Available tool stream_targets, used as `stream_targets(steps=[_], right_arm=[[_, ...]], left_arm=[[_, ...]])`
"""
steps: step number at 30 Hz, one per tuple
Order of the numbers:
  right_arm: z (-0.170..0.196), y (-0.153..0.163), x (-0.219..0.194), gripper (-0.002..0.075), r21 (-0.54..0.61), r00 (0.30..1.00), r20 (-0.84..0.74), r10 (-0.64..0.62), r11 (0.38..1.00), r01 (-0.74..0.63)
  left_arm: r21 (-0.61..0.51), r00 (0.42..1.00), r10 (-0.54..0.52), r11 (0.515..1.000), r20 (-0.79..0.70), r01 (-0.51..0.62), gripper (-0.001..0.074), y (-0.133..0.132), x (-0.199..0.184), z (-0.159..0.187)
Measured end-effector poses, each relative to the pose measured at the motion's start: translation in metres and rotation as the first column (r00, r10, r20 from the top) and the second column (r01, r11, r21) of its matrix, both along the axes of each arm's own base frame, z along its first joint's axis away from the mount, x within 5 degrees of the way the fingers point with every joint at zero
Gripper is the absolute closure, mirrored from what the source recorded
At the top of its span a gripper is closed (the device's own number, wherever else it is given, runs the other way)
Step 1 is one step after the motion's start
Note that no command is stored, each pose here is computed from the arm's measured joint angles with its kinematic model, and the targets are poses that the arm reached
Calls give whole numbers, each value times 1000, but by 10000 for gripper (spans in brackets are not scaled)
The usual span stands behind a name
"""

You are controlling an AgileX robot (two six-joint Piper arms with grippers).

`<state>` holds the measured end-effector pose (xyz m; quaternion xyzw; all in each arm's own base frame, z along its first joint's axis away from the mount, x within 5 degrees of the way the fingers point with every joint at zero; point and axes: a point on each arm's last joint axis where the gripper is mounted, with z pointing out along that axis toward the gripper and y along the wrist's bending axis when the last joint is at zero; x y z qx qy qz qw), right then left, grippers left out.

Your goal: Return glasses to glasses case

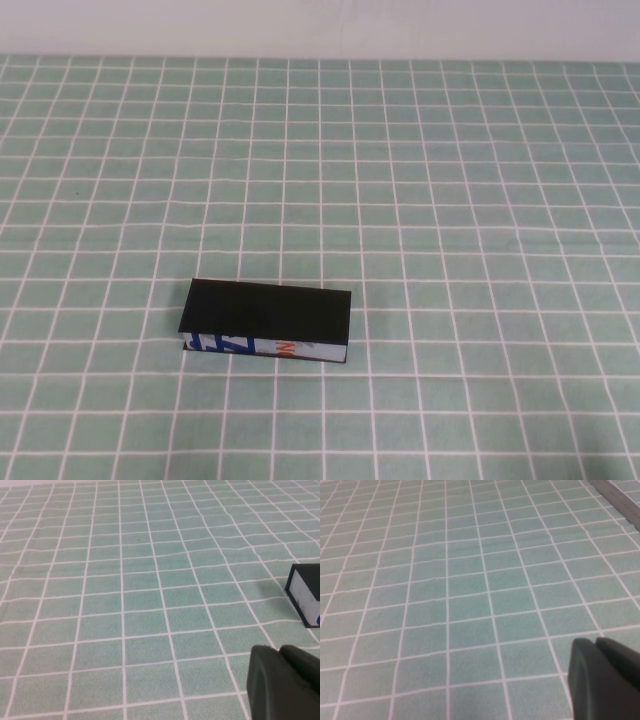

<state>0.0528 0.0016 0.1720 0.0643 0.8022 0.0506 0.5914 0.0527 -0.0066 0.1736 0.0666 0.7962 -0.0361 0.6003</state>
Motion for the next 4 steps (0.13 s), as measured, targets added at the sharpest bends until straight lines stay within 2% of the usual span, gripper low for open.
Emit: stream_targets(steps=[4], right_arm=[[0,0,0,739,0,1000,0,0,1000,0]], left_arm=[[0,1000,0,1000,0,0,737,0,0,0]])
